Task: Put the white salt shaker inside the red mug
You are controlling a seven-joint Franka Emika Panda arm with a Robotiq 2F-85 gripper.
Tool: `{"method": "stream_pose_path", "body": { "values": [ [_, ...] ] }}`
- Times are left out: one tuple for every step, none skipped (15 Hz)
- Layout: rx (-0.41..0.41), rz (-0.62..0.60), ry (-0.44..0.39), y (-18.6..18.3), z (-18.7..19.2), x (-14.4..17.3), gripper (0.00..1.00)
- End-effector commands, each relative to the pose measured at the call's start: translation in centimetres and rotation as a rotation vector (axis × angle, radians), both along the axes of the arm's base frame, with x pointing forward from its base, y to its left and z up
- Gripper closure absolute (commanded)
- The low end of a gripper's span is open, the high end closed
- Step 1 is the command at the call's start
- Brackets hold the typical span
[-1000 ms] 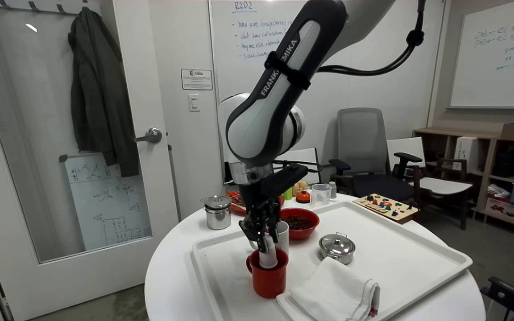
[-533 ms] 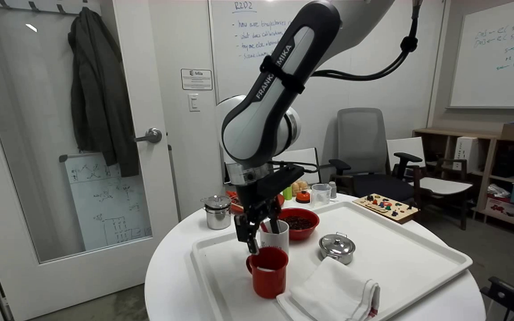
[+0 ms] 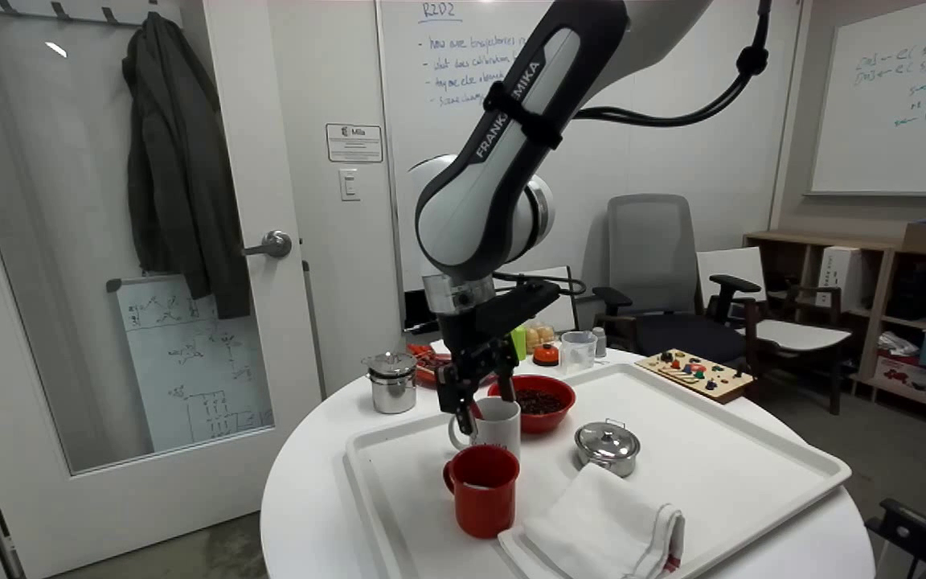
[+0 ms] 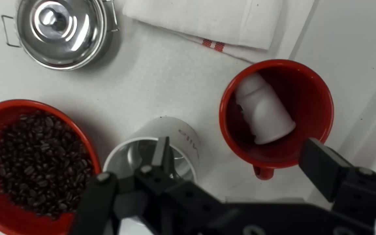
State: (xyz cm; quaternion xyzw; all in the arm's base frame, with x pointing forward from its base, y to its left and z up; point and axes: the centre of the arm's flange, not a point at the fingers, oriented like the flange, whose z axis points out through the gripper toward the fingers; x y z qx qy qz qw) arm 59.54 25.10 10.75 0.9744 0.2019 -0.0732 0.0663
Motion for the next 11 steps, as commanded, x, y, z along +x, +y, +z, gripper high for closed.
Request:
{"method": "stream_pose_path", "body": {
  "values": [
    [0.002, -0.055, -0.037, -3.2, 3.3, -2.1, 0.0],
    [0.005, -0.074, -0.044, -4.1, 3.7, -2.3, 0.0],
    [0.007, -0.1, -0.056, -5.0, 4.1, -2.6, 0.0],
    [0.009, -0.125, -0.065, -5.8, 4.4, -2.8, 0.0],
    [0.007, -0.157, -0.061, -6.6, 4.6, -3.0, 0.0],
    [0.009, -0.181, -0.065, -7.5, 4.7, -3.3, 0.0],
    [0.011, -0.203, -0.061, -8.2, 4.8, -3.6, 0.0],
    [-0.003, -0.153, -0.05, -6.7, 3.6, -1.5, 0.0],
    [-0.003, -0.169, -0.051, -7.4, 3.7, -1.9, 0.0],
    [-0.002, -0.177, -0.05, -7.8, 3.8, -2.1, 0.0],
    [-0.003, -0.18, -0.049, -8.0, 3.8, -2.3, 0.0]
  ]
}}
